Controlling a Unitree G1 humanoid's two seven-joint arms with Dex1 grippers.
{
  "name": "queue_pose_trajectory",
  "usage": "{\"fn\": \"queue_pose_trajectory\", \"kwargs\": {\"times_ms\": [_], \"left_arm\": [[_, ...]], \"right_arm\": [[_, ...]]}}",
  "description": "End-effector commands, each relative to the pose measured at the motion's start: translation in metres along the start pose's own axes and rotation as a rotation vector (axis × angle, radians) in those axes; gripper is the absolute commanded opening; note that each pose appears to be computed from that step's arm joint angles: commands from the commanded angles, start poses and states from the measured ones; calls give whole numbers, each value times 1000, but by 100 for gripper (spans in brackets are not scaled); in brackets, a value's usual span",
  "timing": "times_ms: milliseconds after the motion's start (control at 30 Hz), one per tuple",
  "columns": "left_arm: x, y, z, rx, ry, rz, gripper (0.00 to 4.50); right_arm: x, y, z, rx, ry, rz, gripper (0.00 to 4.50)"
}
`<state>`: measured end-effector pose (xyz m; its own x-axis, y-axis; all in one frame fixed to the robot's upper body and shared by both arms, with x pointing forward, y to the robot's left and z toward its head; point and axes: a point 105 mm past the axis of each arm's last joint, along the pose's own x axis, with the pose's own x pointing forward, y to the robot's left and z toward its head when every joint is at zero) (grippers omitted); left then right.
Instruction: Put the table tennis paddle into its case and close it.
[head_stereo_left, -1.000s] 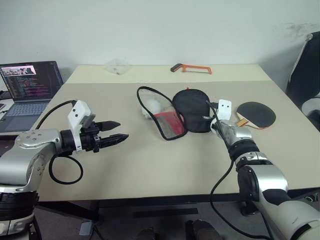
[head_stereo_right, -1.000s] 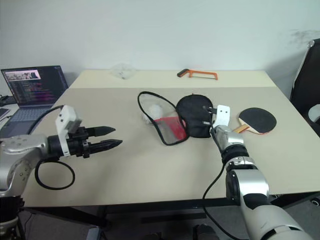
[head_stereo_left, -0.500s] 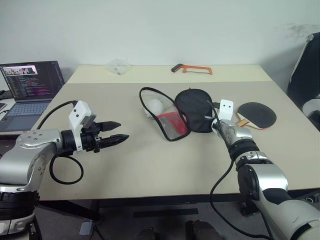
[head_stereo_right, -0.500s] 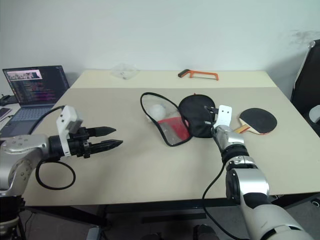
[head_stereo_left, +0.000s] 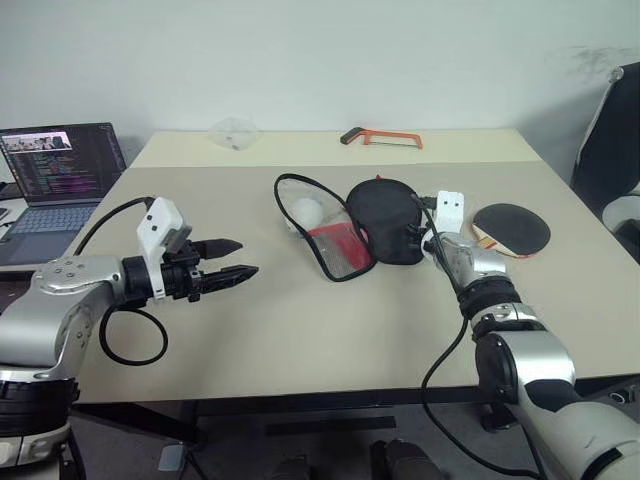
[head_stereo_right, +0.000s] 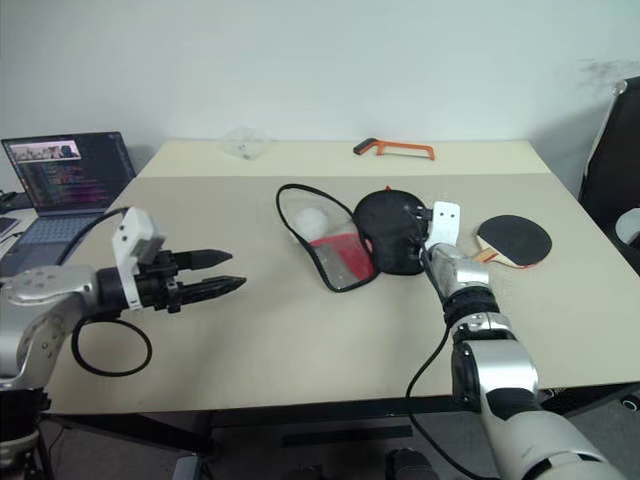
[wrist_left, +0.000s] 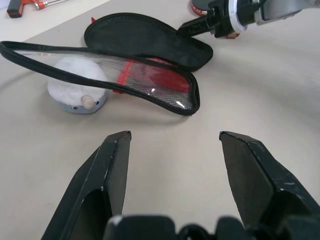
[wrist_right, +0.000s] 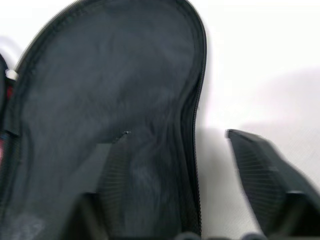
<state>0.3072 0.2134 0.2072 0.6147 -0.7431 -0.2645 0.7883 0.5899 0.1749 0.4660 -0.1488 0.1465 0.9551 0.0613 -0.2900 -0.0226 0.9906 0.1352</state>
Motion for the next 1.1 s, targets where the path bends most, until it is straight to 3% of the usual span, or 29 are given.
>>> {"fn": "queue_pose_trajectory", "kwargs": {"times_ms": [33, 167, 333, 967, 1100], "left_arm": [[0, 2, 9, 36, -19, -6, 308], [3, 1, 9, 36, -22, -24, 308], [16, -2, 7, 38, -23, -63, 308], [18, -7, 10, 38, -29, -73, 308], [17, -7, 10, 37, -29, -66, 308]], "right_arm": [[-23, -18, 42, -24, -123, -89, 448], [-44, -53, 51, -15, -174, -286, 448], [-36, -90, 17, 75, -11, -467, 448], [-15, -82, -5, 172, 178, -587, 448], [-14, -81, -11, 184, 196, -599, 351]]}}
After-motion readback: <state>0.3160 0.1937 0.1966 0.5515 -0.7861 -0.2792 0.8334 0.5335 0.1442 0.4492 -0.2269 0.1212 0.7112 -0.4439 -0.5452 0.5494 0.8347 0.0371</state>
